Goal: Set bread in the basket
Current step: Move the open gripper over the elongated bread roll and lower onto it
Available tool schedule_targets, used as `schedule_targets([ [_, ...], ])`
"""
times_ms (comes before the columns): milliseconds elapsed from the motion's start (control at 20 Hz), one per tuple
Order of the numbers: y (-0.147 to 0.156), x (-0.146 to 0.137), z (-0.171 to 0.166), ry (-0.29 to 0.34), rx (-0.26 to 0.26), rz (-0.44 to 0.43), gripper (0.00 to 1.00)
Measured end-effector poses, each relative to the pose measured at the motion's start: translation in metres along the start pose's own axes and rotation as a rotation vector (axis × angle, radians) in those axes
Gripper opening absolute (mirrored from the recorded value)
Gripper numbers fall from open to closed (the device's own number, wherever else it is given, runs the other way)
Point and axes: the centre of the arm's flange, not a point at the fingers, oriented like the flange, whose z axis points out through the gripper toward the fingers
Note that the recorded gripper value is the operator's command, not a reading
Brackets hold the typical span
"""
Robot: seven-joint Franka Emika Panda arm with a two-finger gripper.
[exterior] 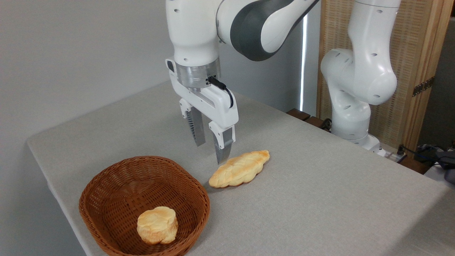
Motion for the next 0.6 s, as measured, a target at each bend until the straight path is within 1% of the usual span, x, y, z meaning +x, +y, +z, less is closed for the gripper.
schedule_targets([
  [50,0.004,-0.002,0.005,-0.015,0.002,0.012,1.0],
  [250,0.011,-0.013,0.032,-0.116,0.032,0.062,1.0],
  [350,0.011,-0.016,0.038,-0.132,0.031,0.065,1.0],
  [600,0.012,-0.018,0.042,-0.139,0.027,0.066,1.0],
])
